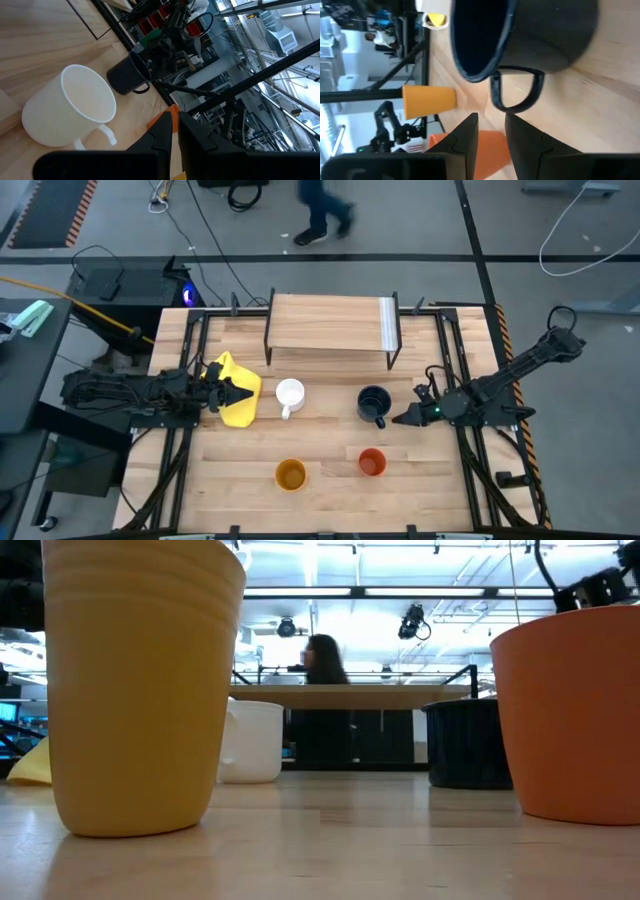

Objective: Stack small to large cups/mugs on shelf
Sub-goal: Put the black mug on the shelf

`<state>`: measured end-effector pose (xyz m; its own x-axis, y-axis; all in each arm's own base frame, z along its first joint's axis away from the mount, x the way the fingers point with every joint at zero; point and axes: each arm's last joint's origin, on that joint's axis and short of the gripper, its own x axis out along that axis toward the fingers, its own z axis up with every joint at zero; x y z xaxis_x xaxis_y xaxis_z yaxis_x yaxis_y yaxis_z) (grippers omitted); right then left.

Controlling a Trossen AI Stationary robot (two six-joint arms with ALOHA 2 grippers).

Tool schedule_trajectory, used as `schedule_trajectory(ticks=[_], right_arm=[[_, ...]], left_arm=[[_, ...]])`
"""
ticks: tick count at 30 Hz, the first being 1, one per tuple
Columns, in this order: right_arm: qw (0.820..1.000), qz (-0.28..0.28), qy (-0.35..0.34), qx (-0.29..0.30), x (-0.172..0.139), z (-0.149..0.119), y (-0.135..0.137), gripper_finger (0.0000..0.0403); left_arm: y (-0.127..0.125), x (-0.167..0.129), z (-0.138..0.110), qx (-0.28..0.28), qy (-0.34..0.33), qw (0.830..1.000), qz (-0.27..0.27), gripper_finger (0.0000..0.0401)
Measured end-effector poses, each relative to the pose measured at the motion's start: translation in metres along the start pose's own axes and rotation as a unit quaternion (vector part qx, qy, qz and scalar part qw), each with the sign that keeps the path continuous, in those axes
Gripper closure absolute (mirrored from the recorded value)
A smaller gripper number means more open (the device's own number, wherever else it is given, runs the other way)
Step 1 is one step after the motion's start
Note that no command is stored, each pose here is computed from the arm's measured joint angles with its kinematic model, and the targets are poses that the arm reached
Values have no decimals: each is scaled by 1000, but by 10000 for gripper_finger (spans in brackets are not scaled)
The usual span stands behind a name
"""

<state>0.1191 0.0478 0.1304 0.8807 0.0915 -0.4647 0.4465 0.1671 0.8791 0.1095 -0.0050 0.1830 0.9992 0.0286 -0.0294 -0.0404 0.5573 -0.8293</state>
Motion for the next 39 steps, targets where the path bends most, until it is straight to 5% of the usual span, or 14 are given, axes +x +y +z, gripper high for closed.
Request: schedule_trajectory(ticks=[39], right_arm=[[1000, -3, 0, 18, 8, 1, 1, 297]], left_arm=[[0, 0, 0, 12, 0, 1000, 1, 363]])
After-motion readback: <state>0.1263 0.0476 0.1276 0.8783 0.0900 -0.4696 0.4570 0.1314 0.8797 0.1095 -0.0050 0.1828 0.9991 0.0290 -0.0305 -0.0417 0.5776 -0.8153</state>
